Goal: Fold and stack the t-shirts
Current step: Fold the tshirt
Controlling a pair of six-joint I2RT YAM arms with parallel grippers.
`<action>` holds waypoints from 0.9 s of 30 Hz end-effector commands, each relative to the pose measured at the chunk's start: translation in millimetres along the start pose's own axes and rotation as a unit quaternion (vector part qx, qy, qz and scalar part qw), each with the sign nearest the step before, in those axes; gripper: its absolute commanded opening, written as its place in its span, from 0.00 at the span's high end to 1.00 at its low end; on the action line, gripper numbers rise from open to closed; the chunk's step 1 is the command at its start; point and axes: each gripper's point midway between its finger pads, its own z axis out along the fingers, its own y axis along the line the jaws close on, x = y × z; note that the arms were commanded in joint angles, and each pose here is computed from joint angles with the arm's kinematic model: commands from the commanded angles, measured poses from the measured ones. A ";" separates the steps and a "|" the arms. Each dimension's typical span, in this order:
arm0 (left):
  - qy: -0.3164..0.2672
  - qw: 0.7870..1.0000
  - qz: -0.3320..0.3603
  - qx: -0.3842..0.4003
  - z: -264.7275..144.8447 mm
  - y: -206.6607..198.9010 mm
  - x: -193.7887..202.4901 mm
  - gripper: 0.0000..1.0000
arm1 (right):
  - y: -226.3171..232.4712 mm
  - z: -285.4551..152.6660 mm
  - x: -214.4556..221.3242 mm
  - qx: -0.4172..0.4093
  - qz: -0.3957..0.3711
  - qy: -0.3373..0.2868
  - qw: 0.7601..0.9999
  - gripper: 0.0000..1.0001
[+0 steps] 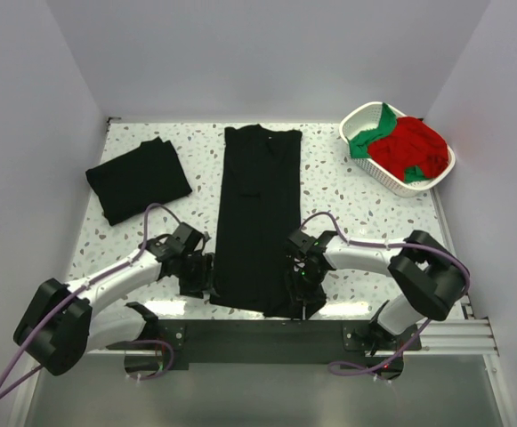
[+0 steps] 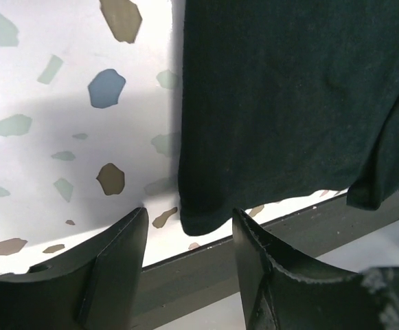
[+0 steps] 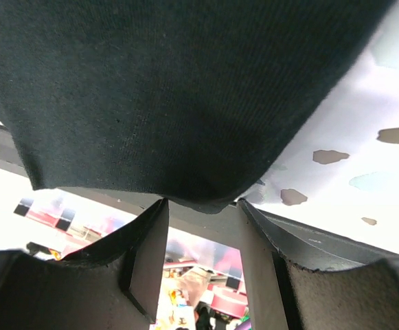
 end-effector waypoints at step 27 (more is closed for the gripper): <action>0.011 1.000 0.004 0.010 1.9 -2.6 9.5 1.00 | -3.4 -7.6 -3.0 0.019 -0.011 -0.019 1.000 1.00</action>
